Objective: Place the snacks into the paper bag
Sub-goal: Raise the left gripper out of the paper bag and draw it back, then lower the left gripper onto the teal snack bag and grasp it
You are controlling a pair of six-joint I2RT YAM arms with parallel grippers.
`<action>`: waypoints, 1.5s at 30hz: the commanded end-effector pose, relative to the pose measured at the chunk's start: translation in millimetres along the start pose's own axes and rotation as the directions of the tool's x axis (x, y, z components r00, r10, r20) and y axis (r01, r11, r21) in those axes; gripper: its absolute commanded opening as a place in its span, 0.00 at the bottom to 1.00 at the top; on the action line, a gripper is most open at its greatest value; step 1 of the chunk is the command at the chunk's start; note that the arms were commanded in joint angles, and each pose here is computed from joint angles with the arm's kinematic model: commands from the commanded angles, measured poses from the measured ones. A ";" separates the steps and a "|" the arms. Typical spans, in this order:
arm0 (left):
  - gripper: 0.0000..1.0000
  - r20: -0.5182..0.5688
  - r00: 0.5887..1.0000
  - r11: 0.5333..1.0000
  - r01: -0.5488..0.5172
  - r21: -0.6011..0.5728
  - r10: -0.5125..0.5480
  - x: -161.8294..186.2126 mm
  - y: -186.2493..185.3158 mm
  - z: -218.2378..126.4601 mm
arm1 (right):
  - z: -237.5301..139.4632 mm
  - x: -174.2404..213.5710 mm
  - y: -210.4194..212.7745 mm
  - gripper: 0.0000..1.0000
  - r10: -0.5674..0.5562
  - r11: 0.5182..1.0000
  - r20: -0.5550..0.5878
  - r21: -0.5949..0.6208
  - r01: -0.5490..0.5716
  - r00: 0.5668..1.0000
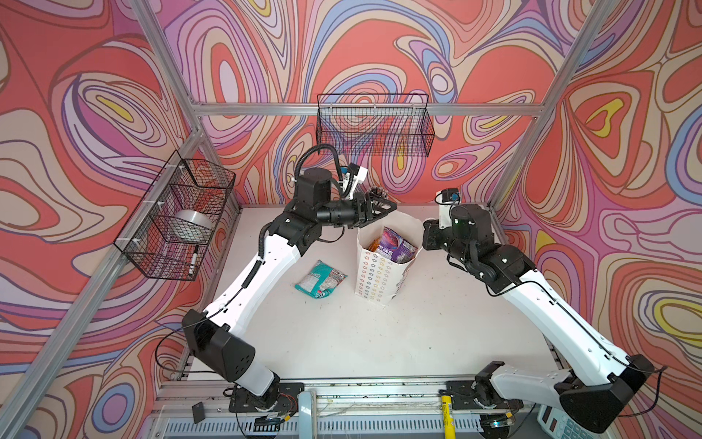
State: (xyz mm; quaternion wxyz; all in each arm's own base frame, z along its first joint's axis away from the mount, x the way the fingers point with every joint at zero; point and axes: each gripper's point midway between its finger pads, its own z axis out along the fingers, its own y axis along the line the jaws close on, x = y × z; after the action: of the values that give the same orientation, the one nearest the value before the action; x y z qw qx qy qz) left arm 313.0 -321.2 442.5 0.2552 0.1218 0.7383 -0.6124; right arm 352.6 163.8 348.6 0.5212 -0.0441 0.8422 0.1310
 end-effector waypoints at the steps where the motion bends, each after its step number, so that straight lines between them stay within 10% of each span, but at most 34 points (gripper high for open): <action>1: 0.55 0.007 0.998 0.998 -0.062 0.030 0.062 8.9 -27.8 -17.6 | 0.2 -13.7 4.5 0.00 -0.003 1.000 0.040 -0.012 0.004 0.999; 4: 0.59 0.055 0.990 0.973 -0.112 -0.204 0.126 15.0 -5.0 -45.6 | 0.9 -14.1 4.0 0.00 -0.004 1.000 0.044 -0.009 0.004 0.999; 9: 0.85 0.109 0.982 0.768 -0.052 -0.639 0.157 31.0 75.9 -104.2 | 0.7 -18.3 4.4 0.00 -0.009 1.000 0.051 -0.014 0.009 0.999; 18: 1.00 0.168 0.974 0.504 0.071 -0.861 0.150 69.9 149.6 -167.8 | 12.7 -38.8 -4.4 0.00 0.053 0.999 0.044 -0.007 -0.053 0.998; 31: 1.00 0.283 0.924 0.327 0.359 -0.874 -0.257 145.0 289.3 -168.1 | 8.8 -40.5 -10.6 0.00 0.056 0.998 0.055 0.018 -0.057 0.997; 45: 1.00 0.430 0.806 0.206 0.539 -0.817 -0.406 156.0 368.9 -162.1 | 3.9 -32.9 -6.7 0.00 0.042 0.999 0.074 -0.026 -0.040 0.996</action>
State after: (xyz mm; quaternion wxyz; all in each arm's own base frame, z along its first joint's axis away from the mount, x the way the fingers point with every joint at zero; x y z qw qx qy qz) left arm 317.4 -99.5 74.4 0.1230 -0.2858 0.9415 -0.1297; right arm 373.8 157.3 354.5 0.5196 -0.0269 0.8425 0.1396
